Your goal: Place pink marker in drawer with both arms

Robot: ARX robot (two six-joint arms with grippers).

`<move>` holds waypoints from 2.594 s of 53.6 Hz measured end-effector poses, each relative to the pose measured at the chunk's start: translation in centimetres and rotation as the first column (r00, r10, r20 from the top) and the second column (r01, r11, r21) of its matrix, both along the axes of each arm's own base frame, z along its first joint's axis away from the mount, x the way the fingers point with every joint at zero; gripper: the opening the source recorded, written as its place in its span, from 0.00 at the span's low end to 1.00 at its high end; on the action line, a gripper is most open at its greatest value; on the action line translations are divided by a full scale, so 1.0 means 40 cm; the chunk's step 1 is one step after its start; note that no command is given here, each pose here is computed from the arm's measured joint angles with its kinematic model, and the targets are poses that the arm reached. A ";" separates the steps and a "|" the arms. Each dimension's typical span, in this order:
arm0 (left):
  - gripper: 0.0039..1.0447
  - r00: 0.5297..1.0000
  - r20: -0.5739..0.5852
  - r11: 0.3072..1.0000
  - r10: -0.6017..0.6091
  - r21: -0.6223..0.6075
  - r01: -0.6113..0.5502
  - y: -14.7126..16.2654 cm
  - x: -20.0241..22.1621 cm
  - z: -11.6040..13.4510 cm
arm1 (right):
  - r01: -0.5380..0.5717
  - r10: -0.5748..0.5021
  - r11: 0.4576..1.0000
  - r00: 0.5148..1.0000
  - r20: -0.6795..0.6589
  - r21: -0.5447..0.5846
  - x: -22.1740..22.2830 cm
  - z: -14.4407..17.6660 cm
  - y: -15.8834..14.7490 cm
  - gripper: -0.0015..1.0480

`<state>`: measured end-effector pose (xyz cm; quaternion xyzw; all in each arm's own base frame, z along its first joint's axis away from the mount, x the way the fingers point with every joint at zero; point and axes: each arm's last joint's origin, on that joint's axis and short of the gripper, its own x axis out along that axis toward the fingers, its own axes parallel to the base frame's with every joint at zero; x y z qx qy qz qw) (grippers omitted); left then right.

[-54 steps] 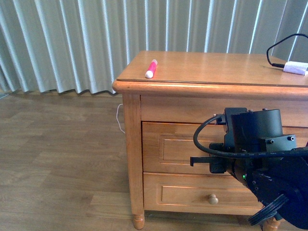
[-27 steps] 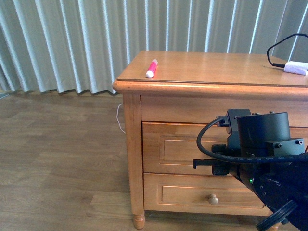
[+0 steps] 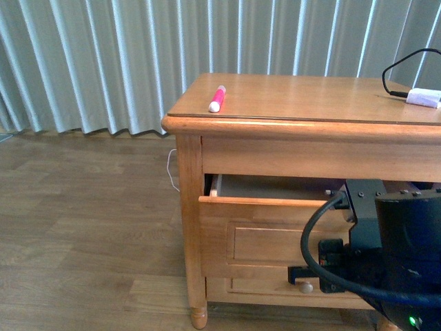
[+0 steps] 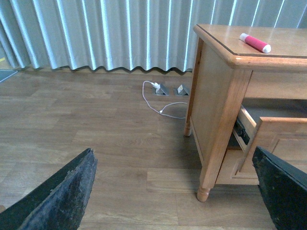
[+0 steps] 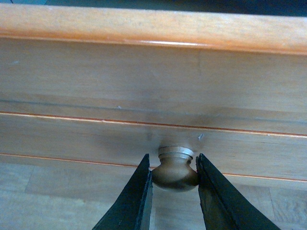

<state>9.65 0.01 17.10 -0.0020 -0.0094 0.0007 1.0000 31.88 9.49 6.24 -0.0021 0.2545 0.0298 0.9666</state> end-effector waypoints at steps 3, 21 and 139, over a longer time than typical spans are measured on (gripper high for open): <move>0.94 1.000 0.000 1.000 0.000 0.000 0.000 0.000 0.000 0.000 | -0.007 0.007 1.000 1.000 -0.016 -0.001 -0.030 0.003 -0.006 0.21; 0.94 1.000 0.000 1.000 0.000 0.000 0.000 0.000 0.000 0.000 | -0.059 0.060 0.998 0.996 -0.064 0.012 -0.166 0.014 -0.015 0.21; 0.94 0.948 -0.282 0.986 -0.149 0.035 0.165 -0.323 0.662 0.290 | -0.026 0.025 1.000 0.999 0.047 0.005 -0.349 0.425 -0.137 0.91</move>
